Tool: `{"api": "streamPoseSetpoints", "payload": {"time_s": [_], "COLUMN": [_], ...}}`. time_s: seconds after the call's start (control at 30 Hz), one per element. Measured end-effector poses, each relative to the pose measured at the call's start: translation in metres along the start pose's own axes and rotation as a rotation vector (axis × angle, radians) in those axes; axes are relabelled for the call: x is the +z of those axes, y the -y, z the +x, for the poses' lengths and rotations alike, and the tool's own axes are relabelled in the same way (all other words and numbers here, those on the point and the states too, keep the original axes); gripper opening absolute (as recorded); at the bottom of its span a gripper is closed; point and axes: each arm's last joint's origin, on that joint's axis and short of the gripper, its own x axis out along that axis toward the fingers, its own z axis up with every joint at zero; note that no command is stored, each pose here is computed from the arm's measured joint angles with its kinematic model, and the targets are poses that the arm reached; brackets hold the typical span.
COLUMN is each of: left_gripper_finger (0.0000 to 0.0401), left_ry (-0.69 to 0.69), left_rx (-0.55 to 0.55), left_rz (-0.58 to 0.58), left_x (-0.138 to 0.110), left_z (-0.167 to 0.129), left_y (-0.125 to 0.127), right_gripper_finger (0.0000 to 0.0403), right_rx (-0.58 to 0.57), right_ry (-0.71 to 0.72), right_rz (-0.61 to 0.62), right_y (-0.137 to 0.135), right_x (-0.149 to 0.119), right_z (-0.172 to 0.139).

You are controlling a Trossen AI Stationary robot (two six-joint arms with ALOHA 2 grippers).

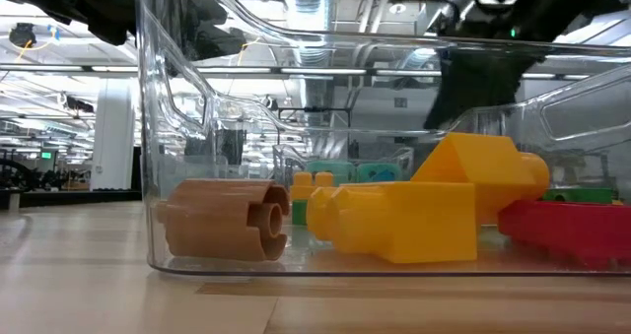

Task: Pick & Place Toys
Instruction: Put the blue game piece into the bottom transparent bin

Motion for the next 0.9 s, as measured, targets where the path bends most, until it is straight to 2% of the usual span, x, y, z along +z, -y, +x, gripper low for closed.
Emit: {"api": "streamPoseSetpoints", "payload": {"time_s": [0.47,0.7,0.9], "left_gripper_finger": [0.0213,0.0213,0.0213], "left_ry": [0.000,0.000,-0.001], "left_rx": [0.000,0.000,0.000], "left_rz": [-0.004,-0.004,-0.004], "left_x": [0.000,0.000,0.000], "left_z": [0.000,0.000,0.000], "left_y": [0.000,0.000,0.000], "right_gripper_finger": [0.0322,0.0322,0.0322], "right_rx": [-0.062,-0.021,-0.097], "right_ry": [-0.183,-0.211,-0.300], "right_rz": [-0.049,-0.074,-0.120], "right_y": [-0.005,-0.004,0.005], "right_x": [-0.024,-0.021,-0.027], "right_z": [0.044,0.047,0.044]}}
